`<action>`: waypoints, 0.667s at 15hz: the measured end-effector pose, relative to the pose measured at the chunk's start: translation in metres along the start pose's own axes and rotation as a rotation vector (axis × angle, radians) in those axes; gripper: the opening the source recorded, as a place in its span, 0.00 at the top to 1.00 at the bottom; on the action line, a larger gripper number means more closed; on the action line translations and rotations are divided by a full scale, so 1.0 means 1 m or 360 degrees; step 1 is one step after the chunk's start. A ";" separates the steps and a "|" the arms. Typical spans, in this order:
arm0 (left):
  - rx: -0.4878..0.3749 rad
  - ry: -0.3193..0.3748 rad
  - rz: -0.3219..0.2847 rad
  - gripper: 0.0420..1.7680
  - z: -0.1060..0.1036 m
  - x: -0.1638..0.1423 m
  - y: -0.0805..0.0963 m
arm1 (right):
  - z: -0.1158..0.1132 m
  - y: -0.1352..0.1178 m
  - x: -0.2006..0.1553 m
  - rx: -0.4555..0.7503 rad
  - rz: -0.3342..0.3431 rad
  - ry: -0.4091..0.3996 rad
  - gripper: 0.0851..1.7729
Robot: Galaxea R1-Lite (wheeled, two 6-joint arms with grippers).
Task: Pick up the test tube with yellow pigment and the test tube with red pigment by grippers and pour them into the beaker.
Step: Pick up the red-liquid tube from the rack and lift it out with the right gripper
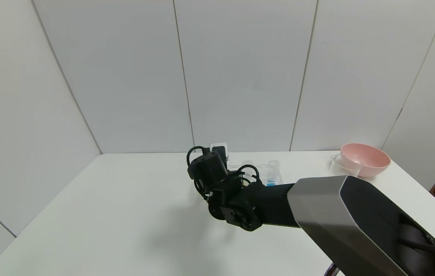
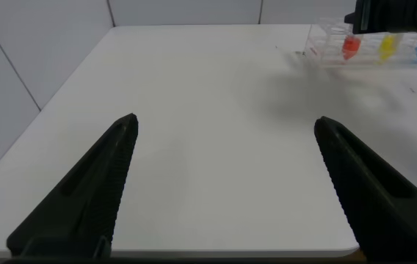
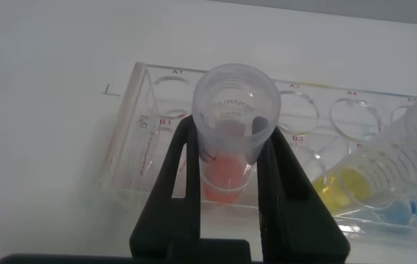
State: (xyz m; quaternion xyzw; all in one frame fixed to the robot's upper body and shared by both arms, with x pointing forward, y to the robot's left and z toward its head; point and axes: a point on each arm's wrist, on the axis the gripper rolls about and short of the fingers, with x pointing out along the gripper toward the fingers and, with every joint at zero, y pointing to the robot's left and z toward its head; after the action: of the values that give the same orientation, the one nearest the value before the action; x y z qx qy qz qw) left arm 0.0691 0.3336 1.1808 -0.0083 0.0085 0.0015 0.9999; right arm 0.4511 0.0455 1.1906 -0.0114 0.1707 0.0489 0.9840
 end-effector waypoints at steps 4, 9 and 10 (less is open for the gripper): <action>0.0000 0.0000 0.0000 0.03 0.000 0.000 0.000 | 0.021 -0.006 -0.015 -0.0036 0.0005 0.0028 0.75; 0.0000 0.0000 0.0000 0.03 0.000 0.000 0.000 | 0.060 -0.012 -0.049 -0.0086 0.0036 0.0017 0.75; 0.0000 0.0000 0.0000 0.03 0.000 0.000 0.000 | 0.065 -0.012 -0.054 -0.0087 0.0046 0.0004 0.75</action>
State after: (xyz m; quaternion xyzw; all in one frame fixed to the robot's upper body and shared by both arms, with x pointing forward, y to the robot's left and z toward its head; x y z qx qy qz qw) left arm 0.0691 0.3336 1.1808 -0.0083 0.0085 0.0015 0.9999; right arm 0.4231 0.0315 1.2699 -0.0360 0.1706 0.0678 0.9824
